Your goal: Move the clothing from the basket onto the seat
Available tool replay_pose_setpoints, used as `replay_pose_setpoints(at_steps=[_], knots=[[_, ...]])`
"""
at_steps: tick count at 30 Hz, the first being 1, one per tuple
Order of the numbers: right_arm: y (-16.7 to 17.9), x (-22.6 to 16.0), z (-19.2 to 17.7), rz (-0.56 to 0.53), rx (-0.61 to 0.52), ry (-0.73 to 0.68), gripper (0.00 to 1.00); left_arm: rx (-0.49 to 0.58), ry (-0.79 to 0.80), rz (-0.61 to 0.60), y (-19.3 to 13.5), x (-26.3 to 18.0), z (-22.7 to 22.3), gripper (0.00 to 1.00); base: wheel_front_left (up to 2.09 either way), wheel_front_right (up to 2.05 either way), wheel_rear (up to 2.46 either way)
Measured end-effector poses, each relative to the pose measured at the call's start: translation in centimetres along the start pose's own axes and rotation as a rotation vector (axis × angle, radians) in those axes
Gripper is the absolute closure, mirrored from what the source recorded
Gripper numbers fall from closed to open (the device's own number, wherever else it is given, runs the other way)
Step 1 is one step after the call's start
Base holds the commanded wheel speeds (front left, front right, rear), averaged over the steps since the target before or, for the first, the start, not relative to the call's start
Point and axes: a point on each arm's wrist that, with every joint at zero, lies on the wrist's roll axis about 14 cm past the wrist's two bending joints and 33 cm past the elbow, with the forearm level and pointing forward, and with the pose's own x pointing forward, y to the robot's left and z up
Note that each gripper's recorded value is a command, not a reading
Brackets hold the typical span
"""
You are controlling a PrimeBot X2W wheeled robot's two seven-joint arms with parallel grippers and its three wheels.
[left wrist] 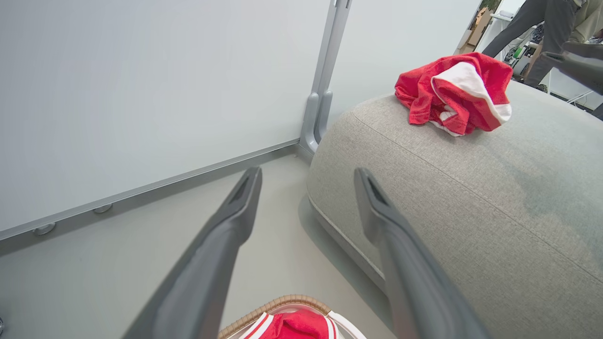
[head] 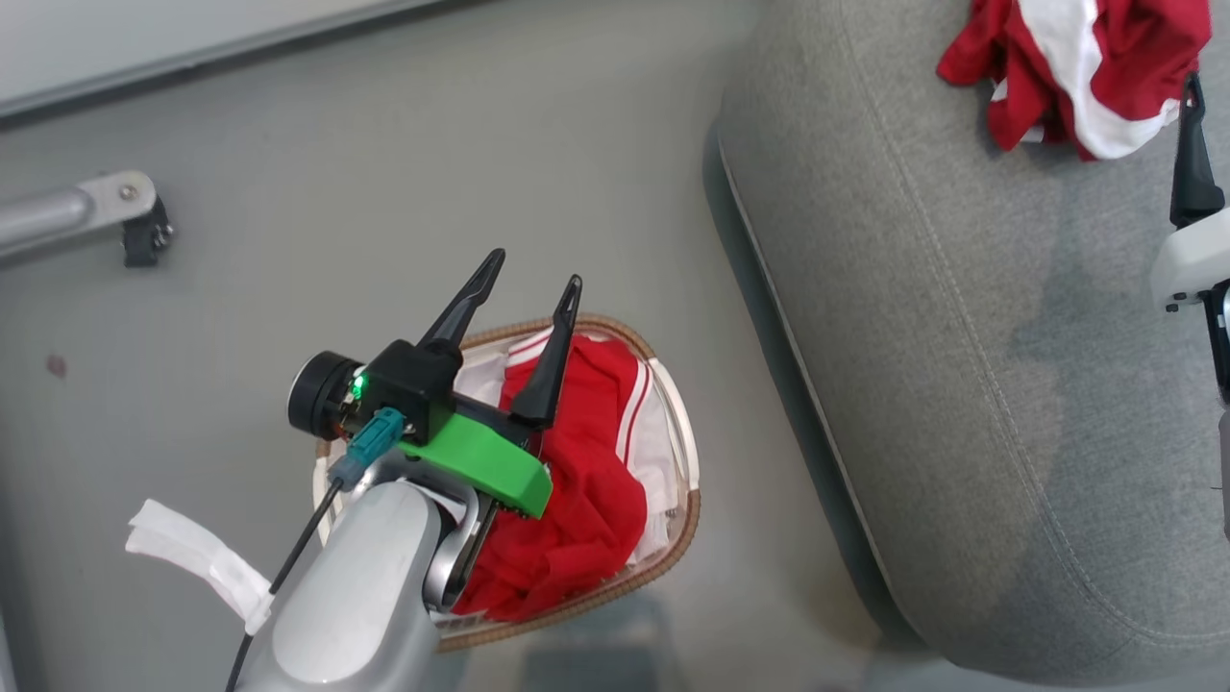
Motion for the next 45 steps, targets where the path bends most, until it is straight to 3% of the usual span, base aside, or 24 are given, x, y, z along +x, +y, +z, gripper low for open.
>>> replay_pose_setpoints(at_steps=[5, 16, 29, 36, 45], knots=[[0.6, -0.6, 3.4, 0.028, 0.029, -0.077, 0.00, 0.003, -0.057, 0.067, 0.5, -1.5, 2.8, 0.00, 0.00, 0.00, 0.00], [6.9, -4.1, 9.0, 0.162, 0.216, -0.205, 0.00, 0.013, -0.136, 0.331, 5.0, -8.5, 6.2, 0.00, 0.00, 0.00, 0.00], [14.8, -10.3, 8.2, 0.318, 0.368, -0.174, 0.00, -0.010, -0.120, 0.590, 8.2, -18.1, 4.4, 0.00, 0.00, 0.00, 0.00], [16.0, -13.0, 7.1, 0.352, 0.460, -0.142, 0.00, -0.029, -0.125, 0.622, 7.8, -20.1, 3.9, 0.00, 0.00, 0.00, 0.00], [16.4, -14.7, 6.3, 0.368, 0.489, -0.117, 0.00, -0.032, -0.141, 0.627, 7.3, -20.7, 4.2, 0.00, 0.00, 0.00, 0.00]])
